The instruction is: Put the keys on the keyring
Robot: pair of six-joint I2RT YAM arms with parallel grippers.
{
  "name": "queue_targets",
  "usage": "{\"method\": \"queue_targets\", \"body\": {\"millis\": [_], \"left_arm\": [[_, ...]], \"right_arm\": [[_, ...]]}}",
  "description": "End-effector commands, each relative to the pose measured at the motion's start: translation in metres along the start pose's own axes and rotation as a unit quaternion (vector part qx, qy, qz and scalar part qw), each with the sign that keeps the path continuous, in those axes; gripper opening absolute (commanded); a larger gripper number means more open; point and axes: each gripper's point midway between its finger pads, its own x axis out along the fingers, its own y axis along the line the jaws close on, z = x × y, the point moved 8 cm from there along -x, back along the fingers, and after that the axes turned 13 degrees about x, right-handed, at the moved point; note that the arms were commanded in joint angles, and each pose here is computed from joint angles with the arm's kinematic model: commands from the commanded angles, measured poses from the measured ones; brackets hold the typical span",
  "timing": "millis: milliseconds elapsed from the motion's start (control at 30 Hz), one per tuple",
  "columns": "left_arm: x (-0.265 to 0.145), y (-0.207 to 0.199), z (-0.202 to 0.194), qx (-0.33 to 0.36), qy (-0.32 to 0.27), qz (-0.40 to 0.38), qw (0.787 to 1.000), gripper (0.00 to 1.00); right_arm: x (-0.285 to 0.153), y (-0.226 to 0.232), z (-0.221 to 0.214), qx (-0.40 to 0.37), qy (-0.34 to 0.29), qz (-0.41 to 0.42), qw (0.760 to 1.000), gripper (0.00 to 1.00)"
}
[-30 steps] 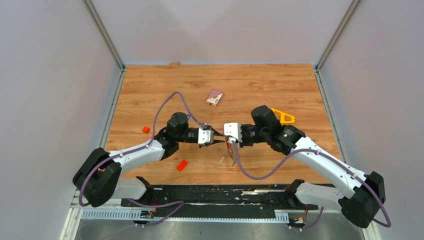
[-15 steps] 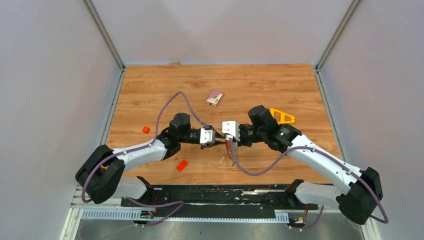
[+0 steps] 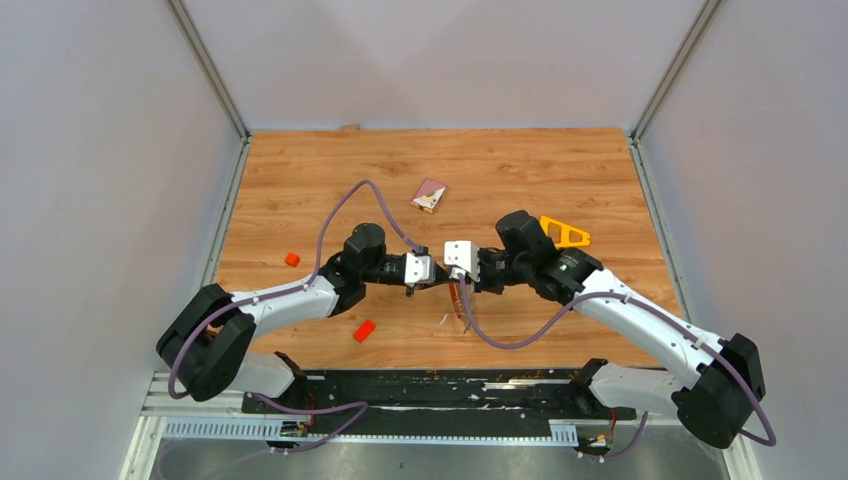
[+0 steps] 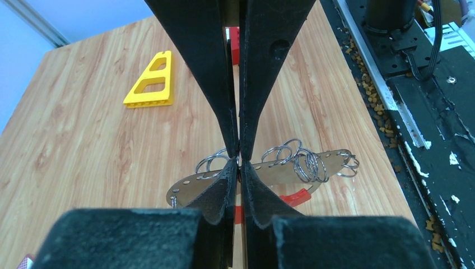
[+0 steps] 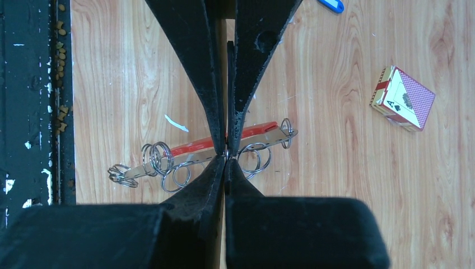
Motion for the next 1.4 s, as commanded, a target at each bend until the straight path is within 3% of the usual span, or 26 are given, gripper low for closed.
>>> {"method": "queue_targets", "body": {"millis": [0, 233, 433, 767, 1100, 1367], "left_arm": [[0.005, 0.010, 0.008, 0.022, -0.012, 0.007, 1.000, 0.09], [-0.002, 0.002, 0.007, 0.049, -0.007, 0.000, 0.999, 0.32], [-0.010, -0.004, 0.007, 0.091, 0.005, -0.013, 0.996, 0.40], [-0.014, -0.001, 0.012, 0.117, 0.023, -0.033, 0.992, 0.40], [-0.008, -0.004, 0.018, 0.088, 0.017, -0.026, 0.996, 0.37], [0.003, 0.003, 0.020, 0.084, 0.028, 0.018, 0.996, 0.36]], "right_arm": [[-0.003, -0.004, 0.020, -0.012, -0.042, -0.006, 0.999, 0.00], [-0.007, -0.002, 0.016, -0.031, -0.042, -0.014, 0.999, 0.00], [-0.019, 0.005, 0.006, -0.158, -0.076, -0.038, 0.984, 0.00], [-0.025, 0.011, 0.001, -0.271, -0.094, -0.037, 0.957, 0.00], [-0.023, 0.005, 0.004, -0.343, -0.096, -0.076, 0.931, 0.00], [-0.024, 0.006, 0.005, -0.349, -0.094, -0.085, 0.928, 0.00]]}}
